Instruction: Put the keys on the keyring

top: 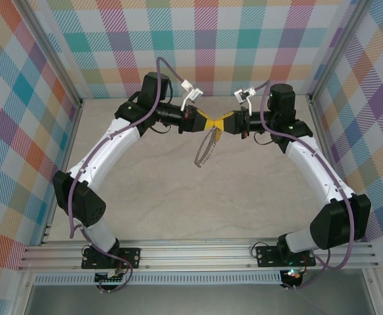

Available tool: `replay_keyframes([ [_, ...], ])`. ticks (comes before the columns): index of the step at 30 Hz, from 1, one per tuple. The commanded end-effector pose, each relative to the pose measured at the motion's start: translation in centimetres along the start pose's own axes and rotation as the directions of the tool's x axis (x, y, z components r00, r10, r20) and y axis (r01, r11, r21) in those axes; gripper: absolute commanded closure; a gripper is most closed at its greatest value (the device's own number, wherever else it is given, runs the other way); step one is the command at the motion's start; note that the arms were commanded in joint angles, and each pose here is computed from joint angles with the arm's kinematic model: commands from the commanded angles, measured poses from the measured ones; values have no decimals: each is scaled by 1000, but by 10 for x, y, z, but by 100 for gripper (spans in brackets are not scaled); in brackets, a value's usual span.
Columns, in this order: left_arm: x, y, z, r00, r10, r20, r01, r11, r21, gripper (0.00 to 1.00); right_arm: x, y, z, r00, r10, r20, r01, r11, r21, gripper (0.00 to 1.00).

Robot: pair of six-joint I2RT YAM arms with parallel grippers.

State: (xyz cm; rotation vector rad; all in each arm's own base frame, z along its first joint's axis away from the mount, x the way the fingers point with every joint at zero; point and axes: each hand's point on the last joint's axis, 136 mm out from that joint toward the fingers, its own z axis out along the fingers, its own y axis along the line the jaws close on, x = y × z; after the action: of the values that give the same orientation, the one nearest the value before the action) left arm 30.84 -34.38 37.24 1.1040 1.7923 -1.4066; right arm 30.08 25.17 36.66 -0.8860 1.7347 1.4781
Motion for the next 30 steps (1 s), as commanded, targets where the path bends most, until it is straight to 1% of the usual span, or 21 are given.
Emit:
replay_keyframes([
  [1,-11,-13,5,999,44,19,-45,998,45,100,-10,9,-1,998,-56,15,56,998,-31,100],
  [4,-14,-15,6,999,43,29,-45,998,50,100,-11,8,-1,999,-51,18,52,998,-21,100],
  [6,-17,-15,6,998,46,46,-48,998,42,100,-11,6,-4,998,-49,26,49,999,1,79],
  [9,-22,-18,2,995,62,79,-65,997,29,100,-13,5,-13,997,-53,60,51,998,30,71],
  [15,-34,-31,-7,986,94,140,-99,995,27,100,-8,7,-25,993,-59,103,52,996,68,68],
  [22,-42,-45,-16,975,113,192,-120,992,28,100,1,8,-25,991,-37,131,32,998,46,65],
  [25,-45,-49,-18,972,118,204,-127,991,32,100,3,11,-24,991,-33,129,30,999,22,58],
  [30,-47,-54,-19,971,122,207,-133,990,39,100,2,13,-22,991,-40,128,39,999,14,54],
])
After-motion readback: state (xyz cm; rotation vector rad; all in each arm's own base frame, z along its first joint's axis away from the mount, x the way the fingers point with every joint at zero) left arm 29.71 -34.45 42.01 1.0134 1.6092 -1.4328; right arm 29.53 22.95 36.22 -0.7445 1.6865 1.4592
